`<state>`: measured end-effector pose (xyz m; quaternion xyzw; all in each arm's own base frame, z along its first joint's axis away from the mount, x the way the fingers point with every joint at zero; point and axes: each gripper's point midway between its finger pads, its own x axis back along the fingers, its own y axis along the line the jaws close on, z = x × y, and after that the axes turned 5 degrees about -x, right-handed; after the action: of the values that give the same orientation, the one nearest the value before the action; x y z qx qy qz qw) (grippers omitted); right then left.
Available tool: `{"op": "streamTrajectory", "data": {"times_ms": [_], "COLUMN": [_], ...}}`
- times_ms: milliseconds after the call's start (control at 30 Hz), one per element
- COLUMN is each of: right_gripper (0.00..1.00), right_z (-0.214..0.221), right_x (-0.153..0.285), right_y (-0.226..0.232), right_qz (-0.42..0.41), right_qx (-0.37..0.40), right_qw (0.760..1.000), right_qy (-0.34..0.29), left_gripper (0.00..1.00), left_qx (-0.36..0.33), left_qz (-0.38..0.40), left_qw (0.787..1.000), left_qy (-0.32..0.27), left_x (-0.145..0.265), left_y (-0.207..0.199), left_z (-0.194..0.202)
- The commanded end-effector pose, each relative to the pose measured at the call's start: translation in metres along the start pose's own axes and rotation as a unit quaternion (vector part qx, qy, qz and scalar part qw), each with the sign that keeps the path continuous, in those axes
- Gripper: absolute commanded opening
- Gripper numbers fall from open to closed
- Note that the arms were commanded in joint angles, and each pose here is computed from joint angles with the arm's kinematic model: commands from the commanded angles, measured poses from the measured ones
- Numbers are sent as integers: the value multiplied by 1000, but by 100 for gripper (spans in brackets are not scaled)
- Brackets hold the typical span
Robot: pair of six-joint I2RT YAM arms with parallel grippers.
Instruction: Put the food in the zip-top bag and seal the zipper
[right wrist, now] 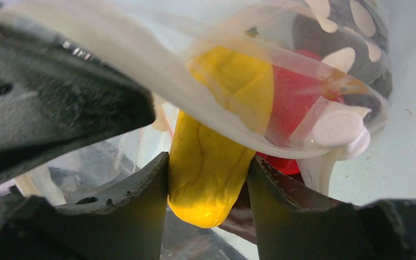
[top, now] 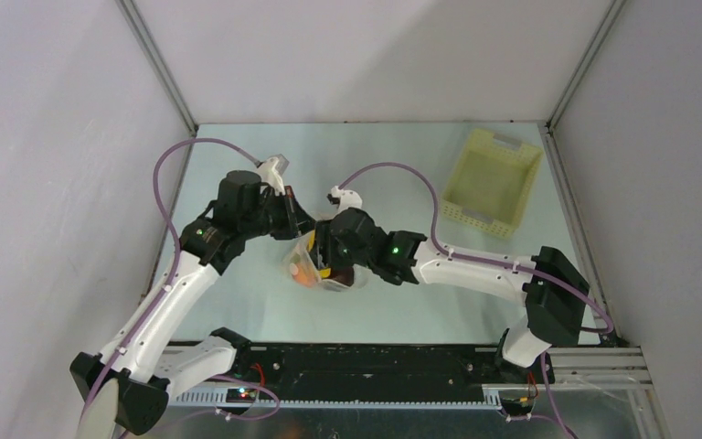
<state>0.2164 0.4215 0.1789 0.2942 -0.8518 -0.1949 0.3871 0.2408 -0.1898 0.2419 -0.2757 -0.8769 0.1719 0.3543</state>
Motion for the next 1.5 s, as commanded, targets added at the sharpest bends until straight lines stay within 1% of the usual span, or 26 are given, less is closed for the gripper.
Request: {"op": "streamTrajectory", "data": {"times_ms": [0,100,200,267,533,567,600,633,700,767,933,1067,1133,1200,1300,1433,1467], "right_gripper": [60,67,76,78,82,84,88,92,98,99,99,98,94,90,87,81,79], "right_z": [-34,-39,-44,-50,-62,-67,-68,-75,-88,-93,-106,-97,-87,-73,-54,-42,-41], "right_x": [13,18,26,35,79,87,89,98,110,118,134,126,116,107,93,69,64], "right_y": [13,21,29,35,55,57,53,53,44,32,7,-19,-25,-22,-13,-17,-23], "right_qz": [10,-7,-26,-40,-96,-103,-99,-101,-89,-81,-85,-66,-59,-70,-81,-64,-48], "right_qx": [29,38,48,55,84,88,91,96,107,120,144,135,133,141,150,150,150], "right_qw": [997,996,995,994,986,984,984,981,977,973,965,975,980,981,982,984,985], "right_qy": [-75,-82,-86,-91,-105,-116,-121,-136,-163,-178,-202,-163,-139,-111,-85,-70,-70], "left_gripper": [0,0,0,0,0,0,0,0,0,0,0,0,0,0,0,0,0], "left_qx": [-18,-19,-18,-18,-19,-20,-21,-22,-23,-24,-25,-27,-29,-28,-28,-27,-28], "left_qz": [20,19,16,14,10,11,12,12,13,13,17,14,14,15,19,25,27], "left_qw": [999,999,999,999,999,999,999,999,999,999,999,999,999,999,999,999,999], "left_qy": [-43,-44,-45,-45,-45,-45,-45,-44,-41,-38,-30,-31,-30,-25,-18,-9,-8], "left_x": [10,10,10,10,10,10,10,10,9,7,5,4,3,1,-1,-4,-4], "left_y": [-12,-12,-11,-10,-8,-9,-9,-9,-9,-9,-9,-8,-7,-7,-7,-9,-9], "left_z": [-20,-20,-20,-21,-21,-21,-21,-20,-19,-19,-17,-17,-17,-15,-14,-11,-11]}}
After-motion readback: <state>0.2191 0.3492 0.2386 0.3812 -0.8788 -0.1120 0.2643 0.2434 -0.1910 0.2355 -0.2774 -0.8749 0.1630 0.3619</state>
